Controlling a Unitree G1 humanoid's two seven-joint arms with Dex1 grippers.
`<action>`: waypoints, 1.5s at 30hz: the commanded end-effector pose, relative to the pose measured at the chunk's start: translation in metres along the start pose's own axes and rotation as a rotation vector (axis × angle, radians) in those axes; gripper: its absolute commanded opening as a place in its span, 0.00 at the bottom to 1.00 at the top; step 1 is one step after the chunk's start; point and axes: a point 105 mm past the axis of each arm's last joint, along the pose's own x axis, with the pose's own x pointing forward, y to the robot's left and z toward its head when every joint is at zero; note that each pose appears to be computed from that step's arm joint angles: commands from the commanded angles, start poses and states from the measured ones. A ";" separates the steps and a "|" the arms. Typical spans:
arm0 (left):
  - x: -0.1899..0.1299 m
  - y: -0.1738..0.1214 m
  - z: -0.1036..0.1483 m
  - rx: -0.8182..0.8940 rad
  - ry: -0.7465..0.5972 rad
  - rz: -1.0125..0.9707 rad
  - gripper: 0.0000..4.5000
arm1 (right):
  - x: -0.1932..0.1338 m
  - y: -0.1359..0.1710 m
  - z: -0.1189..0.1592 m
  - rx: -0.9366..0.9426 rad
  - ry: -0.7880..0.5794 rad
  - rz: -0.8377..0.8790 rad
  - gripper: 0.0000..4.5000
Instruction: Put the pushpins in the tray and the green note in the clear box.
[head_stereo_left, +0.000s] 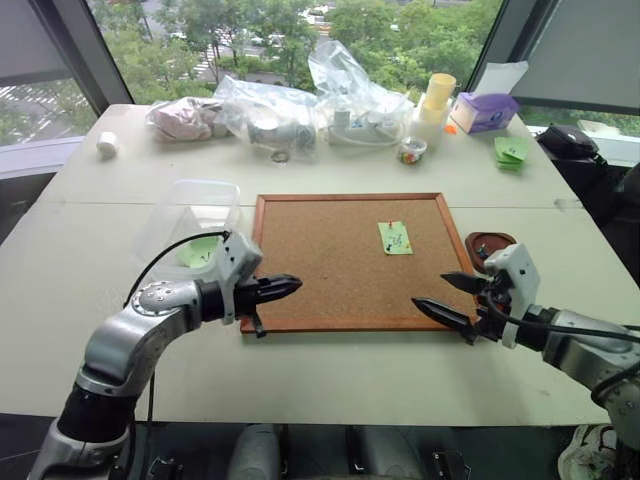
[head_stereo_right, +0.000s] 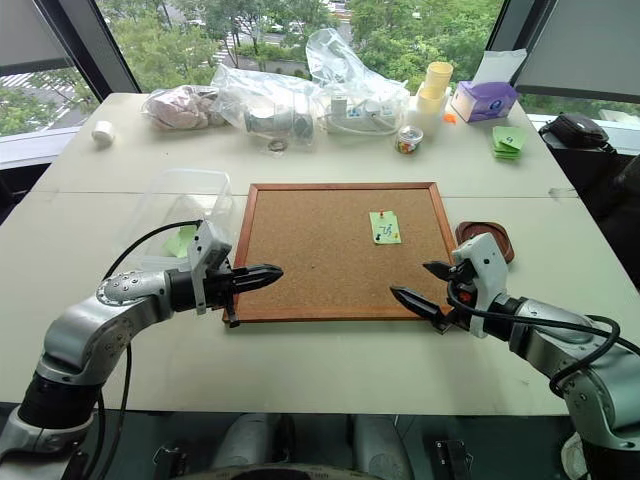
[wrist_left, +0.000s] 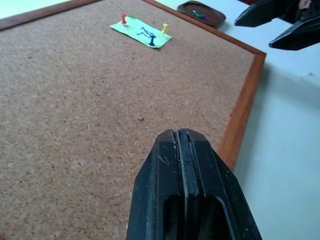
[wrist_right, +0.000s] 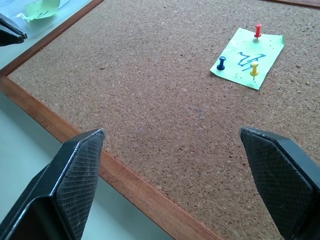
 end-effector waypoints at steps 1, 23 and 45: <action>-0.003 -0.003 0.009 0.036 -0.018 -0.017 0.00 | 0.001 0.001 0.008 -0.037 -0.027 0.009 0.99; 0.009 0.013 0.031 0.104 -0.059 0.004 0.00 | 0.013 -0.015 0.021 -0.085 -0.095 -0.123 0.99; 0.052 0.038 -0.030 0.265 0.230 0.040 0.00 | 0.132 -0.082 0.070 -0.060 -0.226 -0.290 0.99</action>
